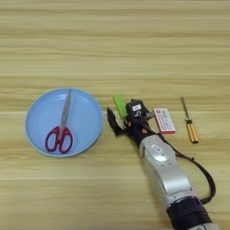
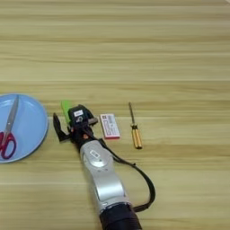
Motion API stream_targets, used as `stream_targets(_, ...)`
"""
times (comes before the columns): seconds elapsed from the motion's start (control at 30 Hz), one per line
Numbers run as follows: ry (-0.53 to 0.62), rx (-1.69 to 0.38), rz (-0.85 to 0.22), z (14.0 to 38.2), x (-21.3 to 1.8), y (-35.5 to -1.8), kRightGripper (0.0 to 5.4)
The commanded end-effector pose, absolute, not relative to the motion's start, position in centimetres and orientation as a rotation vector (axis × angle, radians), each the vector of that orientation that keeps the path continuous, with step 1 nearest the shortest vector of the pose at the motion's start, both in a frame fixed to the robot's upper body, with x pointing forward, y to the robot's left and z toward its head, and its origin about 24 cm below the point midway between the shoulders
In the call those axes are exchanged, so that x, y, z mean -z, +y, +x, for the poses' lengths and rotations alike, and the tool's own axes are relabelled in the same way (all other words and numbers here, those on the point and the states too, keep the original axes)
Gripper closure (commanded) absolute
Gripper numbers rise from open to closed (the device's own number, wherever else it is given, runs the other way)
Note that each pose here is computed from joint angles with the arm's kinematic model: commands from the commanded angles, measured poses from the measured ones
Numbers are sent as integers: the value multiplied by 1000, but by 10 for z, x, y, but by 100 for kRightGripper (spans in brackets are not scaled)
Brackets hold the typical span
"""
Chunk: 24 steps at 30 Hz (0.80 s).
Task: Move the objects on the table
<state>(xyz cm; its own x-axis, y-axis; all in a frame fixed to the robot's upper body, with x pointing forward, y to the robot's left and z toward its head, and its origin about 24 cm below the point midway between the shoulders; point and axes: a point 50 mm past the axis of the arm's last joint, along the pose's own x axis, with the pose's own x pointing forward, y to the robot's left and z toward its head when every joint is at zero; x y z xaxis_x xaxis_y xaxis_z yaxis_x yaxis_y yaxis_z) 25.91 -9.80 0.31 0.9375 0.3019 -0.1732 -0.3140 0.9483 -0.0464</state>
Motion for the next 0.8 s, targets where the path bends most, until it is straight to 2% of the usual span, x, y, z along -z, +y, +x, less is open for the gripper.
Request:
stream_targets(0.03, 119, -316, -75, 266, -15, -96, 163)
stream_targets(0.53, 116, -308, -71, 265, -15, -96, 399)
stream_targets(0.8, 108, -303, -67, 264, -16, -96, 401)
